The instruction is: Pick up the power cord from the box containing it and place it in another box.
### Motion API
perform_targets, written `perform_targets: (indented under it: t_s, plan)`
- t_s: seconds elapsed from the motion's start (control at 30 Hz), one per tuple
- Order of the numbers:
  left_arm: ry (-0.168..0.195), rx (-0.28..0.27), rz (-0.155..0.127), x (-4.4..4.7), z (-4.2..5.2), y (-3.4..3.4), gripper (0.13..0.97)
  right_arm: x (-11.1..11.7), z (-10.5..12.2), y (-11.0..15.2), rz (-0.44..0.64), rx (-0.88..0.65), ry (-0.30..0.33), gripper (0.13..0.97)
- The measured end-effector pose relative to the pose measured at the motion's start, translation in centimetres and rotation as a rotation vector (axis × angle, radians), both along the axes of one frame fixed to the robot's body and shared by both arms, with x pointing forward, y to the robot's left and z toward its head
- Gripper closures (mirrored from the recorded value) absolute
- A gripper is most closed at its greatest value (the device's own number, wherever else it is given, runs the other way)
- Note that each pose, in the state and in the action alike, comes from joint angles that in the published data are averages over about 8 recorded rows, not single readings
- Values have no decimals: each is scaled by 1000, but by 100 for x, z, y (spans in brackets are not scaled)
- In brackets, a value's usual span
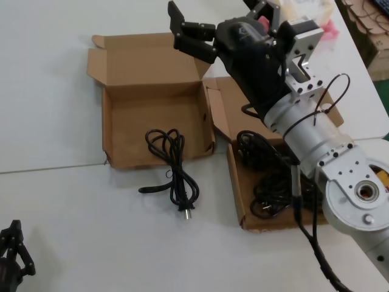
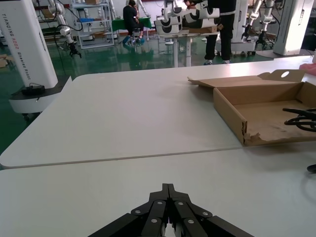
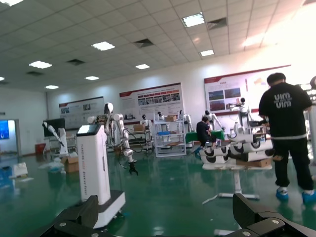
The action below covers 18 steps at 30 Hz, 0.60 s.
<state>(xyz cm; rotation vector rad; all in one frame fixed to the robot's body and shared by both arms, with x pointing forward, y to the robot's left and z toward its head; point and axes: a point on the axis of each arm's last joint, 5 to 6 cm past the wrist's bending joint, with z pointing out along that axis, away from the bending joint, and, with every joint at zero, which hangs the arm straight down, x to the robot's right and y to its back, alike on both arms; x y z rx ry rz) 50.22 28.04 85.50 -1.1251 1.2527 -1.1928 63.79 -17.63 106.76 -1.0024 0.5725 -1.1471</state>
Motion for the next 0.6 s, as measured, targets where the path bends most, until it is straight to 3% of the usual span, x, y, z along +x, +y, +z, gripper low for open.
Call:
perform_targets:
  t_s: [0.17, 0.6]
  plan:
    - [0, 0, 0, 0, 0, 0, 934, 24, -157, -3, 32, 32, 81, 143]
    - [0, 0, 0, 0, 0, 0, 934, 193, -1169, 131, 141, -4, 462, 130]
